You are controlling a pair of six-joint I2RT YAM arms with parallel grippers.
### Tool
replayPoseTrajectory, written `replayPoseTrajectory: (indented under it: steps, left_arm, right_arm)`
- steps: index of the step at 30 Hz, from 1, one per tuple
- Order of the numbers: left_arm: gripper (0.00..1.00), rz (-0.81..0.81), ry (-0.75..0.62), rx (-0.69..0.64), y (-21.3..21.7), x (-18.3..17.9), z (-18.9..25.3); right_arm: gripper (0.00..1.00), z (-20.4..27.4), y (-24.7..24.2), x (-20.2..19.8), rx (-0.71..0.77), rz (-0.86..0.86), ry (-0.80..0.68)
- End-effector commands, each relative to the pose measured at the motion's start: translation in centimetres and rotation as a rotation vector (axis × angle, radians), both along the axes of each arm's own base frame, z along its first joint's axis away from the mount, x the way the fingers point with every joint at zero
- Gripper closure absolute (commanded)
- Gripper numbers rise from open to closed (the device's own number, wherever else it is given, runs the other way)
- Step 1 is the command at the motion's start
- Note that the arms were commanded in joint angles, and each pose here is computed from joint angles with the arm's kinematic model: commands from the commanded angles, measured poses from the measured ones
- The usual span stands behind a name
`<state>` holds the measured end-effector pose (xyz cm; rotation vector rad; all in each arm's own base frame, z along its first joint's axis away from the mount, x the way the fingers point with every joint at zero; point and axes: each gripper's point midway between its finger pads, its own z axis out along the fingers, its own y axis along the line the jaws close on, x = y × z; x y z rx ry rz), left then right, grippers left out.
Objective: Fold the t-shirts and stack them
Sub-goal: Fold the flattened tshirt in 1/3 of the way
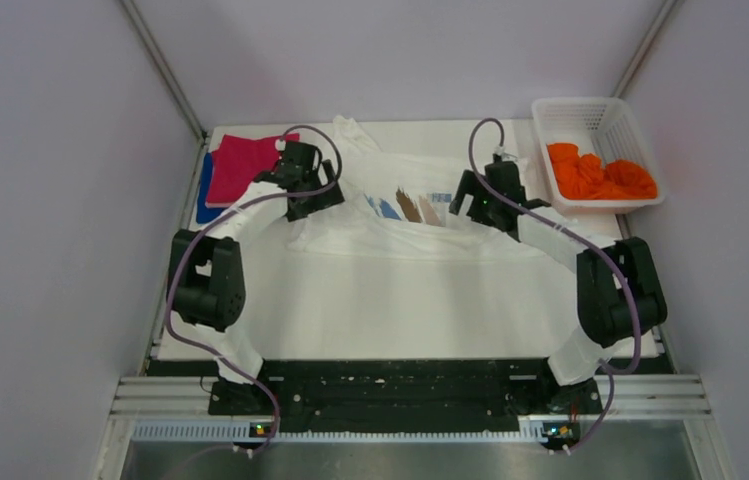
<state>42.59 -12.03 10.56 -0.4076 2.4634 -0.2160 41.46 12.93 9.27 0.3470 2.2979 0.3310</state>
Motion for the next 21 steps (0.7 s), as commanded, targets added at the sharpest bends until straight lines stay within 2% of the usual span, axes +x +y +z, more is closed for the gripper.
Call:
replayPoseTrajectory:
  steps: [1, 7, 13, 18, 21]
  left_arm:
    - [0.01, -0.083, -0.029, -0.174, -3.8, 1.2, 0.3]
    - [0.01, -0.073, 0.161, -0.171, -4.5, 1.1, -5.8]
    - [0.01, -0.056, 0.209, -0.17, -3.8, -1.8, -7.4]
    - [0.01, -0.064, 0.23, -0.197, -3.2, -6.5, -7.6]
    - [0.01, -0.054, 0.268, -0.194, -2.3, -11.2, -8.6]
  right_arm:
    - [0.01, -0.1, 1.0, 0.0, -0.024, 0.048, -0.042]
    - [0.01, -3.8, 1.6, 0.6, -0.052, 0.102, -0.011]
    - [0.01, -7.0, 2.1, -2.9, 0.027, 0.089, 0.097]
    - [0.01, -7.4, 2.2, -8.5, 0.09, 0.089, 0.14]
    - [0.01, -7.5, 2.0, -12.0, 0.118, 0.084, 0.159]
